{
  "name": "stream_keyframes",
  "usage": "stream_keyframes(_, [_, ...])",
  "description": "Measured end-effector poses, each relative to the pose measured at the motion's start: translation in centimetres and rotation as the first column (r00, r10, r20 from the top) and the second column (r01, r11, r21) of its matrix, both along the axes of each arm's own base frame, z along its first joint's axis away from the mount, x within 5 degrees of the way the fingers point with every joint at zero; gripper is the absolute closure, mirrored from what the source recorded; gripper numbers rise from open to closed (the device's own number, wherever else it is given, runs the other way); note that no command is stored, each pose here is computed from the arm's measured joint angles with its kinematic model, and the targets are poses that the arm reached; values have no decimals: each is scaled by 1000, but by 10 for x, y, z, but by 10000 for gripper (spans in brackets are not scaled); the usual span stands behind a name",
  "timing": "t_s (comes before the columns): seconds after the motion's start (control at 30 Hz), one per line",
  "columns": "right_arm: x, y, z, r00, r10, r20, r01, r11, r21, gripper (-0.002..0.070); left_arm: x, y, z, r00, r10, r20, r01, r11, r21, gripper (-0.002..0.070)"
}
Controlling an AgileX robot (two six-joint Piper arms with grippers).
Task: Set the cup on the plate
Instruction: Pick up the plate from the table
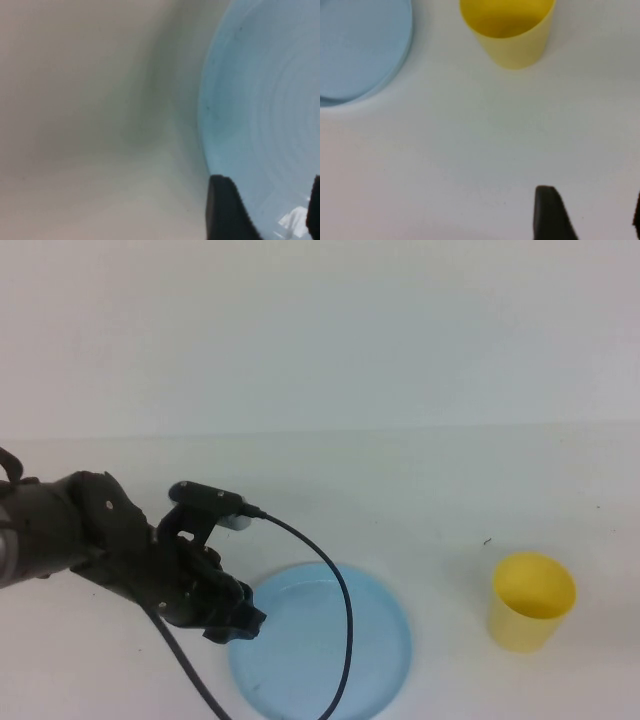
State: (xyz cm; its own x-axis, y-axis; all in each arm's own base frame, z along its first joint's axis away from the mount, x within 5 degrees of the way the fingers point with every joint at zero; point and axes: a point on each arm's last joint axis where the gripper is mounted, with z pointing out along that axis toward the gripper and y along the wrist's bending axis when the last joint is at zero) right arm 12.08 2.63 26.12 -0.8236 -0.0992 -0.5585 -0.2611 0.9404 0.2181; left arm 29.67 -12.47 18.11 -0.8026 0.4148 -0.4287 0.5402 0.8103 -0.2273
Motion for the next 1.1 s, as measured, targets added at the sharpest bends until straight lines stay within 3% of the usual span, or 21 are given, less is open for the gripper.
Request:
stream_keyframes(0.67, [2, -1, 1, 1000, -11, 23, 11, 1000, 0, 319, 15, -2, -36, 998, 49, -31, -48, 998, 32, 415])
stream_keyframes(0.77, [2, -1, 1, 1000, -12, 24, 12, 1000, 0, 319, 19, -4, -38, 998, 48, -44, -47, 999, 28, 502])
stream_keyframes(0.87, [2, -1, 1, 1000, -13, 28, 13, 1000, -1, 319, 23, -6, -37, 997, 62, -41, -62, 998, 10, 655])
stream_keyframes(1.1, [3, -1, 2, 999, -18, 38, 18, 1000, 5, 319, 46, -19, -8, 994, 110, 17, -108, 989, -103, 673])
